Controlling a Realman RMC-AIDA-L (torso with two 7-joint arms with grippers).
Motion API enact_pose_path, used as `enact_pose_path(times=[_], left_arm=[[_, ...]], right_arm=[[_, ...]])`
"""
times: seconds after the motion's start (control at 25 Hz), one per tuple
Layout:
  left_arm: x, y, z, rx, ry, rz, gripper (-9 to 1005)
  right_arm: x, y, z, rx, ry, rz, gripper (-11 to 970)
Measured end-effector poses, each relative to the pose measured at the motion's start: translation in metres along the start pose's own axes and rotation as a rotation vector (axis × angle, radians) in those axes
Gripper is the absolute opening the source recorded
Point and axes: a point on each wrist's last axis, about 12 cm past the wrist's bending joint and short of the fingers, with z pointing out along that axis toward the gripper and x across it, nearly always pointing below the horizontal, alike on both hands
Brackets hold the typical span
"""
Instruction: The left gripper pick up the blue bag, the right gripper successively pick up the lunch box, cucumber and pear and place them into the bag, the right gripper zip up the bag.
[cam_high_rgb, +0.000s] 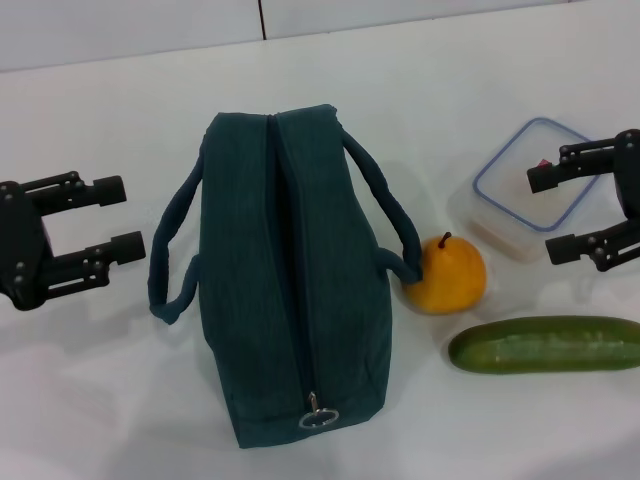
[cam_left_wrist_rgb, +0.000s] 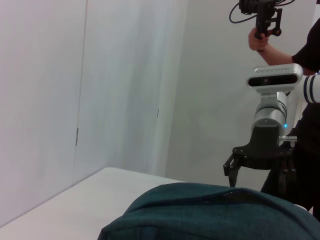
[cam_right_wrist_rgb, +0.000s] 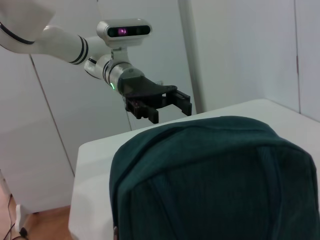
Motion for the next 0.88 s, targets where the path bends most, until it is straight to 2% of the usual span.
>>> enact_pose_path(times=[0.6, 0.72, 0.88], left_arm=[[0.000, 0.000, -0.001, -0.016, -0.019, 0.018, 682], [-0.004, 0.003, -0.002, -0.027, -0.033, -0.033, 679], [-0.019, 0.013, 0.002, -0.004, -0.007, -0.199, 677]], right_arm=[[0.000, 0.000, 0.002, -0.004, -0.005, 0.005, 852], [0.000, 0.001, 0.003, -0.003, -0.006, 0.006, 852], [0.001, 0.001, 0.003, -0.003, -0.007, 0.007, 851]])
